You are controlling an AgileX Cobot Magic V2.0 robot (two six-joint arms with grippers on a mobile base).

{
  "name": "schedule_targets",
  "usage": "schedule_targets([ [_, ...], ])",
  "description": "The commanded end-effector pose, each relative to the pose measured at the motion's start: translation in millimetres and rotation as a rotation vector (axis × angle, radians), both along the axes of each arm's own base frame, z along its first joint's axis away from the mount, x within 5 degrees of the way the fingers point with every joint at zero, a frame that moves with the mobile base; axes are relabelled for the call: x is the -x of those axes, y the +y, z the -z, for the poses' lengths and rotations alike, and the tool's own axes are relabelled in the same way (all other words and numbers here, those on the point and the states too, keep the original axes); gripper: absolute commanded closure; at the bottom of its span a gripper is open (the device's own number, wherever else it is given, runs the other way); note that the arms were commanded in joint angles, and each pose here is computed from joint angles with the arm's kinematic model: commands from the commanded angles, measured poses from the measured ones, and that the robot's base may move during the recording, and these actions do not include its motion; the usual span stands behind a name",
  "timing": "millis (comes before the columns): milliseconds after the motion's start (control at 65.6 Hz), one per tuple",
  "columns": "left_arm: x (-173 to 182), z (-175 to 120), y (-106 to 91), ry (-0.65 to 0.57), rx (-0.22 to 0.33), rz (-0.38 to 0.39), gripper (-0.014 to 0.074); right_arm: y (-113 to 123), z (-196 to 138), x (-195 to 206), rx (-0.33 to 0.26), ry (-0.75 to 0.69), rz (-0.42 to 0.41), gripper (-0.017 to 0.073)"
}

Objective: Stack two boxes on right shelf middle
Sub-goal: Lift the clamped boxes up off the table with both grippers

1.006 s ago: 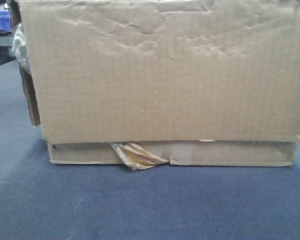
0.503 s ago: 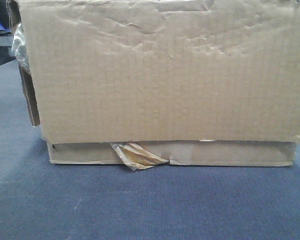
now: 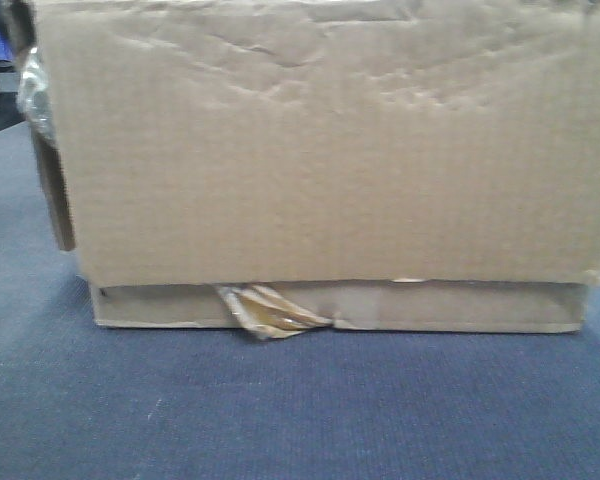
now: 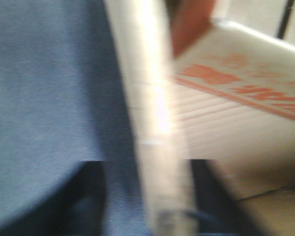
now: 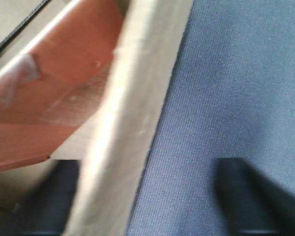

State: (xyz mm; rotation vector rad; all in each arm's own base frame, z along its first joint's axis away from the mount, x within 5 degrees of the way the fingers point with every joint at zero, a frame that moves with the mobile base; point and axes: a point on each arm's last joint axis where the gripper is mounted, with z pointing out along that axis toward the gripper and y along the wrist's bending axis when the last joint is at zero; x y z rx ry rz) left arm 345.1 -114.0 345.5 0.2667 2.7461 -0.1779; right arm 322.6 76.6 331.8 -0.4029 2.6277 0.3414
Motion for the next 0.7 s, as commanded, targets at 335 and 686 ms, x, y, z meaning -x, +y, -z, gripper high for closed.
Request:
schedule_targets([
  [335, 3.6, -6.8, 2.6, -0.020, -0.010, -0.009, 0.0705, -0.1, -7.7, 2.9, 0.002, -0.027, -0.011, 0.0711],
  [686, 25.4, -70.6, 10.5, -0.215, 0.042, -0.012, 0.0705, -6.1, -64.5, 32.5, -0.047, -0.255, 0.022, 0.0711],
])
